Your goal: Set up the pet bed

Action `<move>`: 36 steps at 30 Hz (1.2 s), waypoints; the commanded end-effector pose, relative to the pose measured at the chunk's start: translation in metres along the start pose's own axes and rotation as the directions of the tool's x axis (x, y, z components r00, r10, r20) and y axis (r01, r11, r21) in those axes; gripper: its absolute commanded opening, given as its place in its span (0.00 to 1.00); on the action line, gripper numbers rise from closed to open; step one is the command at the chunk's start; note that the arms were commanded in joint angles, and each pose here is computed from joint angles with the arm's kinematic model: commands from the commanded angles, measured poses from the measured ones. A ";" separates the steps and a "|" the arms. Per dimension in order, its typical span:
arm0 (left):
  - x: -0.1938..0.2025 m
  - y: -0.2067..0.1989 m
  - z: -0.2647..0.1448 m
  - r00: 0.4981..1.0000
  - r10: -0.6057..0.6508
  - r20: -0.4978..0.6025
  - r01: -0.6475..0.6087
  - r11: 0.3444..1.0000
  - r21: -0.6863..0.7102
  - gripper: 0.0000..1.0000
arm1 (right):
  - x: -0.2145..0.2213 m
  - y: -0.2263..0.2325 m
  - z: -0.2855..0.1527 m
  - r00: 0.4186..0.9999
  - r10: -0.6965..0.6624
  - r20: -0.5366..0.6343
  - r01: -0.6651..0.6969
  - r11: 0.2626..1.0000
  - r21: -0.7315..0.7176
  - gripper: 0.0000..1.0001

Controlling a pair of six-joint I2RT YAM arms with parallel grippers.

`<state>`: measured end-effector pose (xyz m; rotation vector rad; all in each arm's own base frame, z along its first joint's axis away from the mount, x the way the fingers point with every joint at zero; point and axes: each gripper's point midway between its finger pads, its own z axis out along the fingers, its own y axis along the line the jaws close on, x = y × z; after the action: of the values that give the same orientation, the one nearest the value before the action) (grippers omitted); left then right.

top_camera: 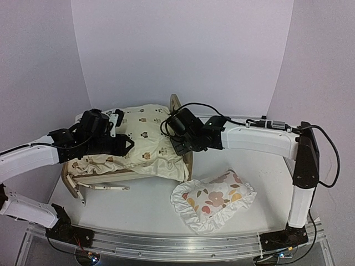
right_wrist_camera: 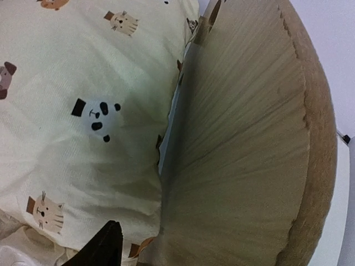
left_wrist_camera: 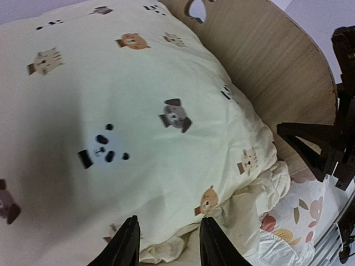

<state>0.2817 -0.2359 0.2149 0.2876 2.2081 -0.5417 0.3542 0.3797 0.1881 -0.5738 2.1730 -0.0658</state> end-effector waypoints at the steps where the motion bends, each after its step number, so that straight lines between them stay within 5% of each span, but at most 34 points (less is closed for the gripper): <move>1: -0.032 -0.057 0.002 0.987 0.115 0.110 -0.131 0.981 0.145 0.38 | -0.003 -0.005 -0.018 1.000 -0.027 0.008 0.028 0.999 -0.029 0.69; 11: -0.007 -0.135 0.045 0.872 0.447 0.202 -0.482 0.854 0.193 0.44 | 0.015 -0.064 -0.086 0.991 0.084 0.104 -0.081 0.996 -0.030 0.76; 22: 0.003 -0.157 0.097 0.785 0.592 0.180 -0.616 0.777 0.132 0.43 | 0.085 -0.099 -0.126 0.974 0.211 0.086 -0.201 0.974 -0.109 0.77; 36: 0.025 -0.109 0.147 0.726 0.687 -0.028 -0.684 0.717 -0.131 0.47 | 0.114 -0.097 -0.125 0.975 0.219 0.032 -0.213 0.966 -0.146 0.76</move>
<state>0.3046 -0.4129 0.1484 1.0370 1.8907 -0.1469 0.2393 0.2227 0.2062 -0.4248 2.1787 0.1661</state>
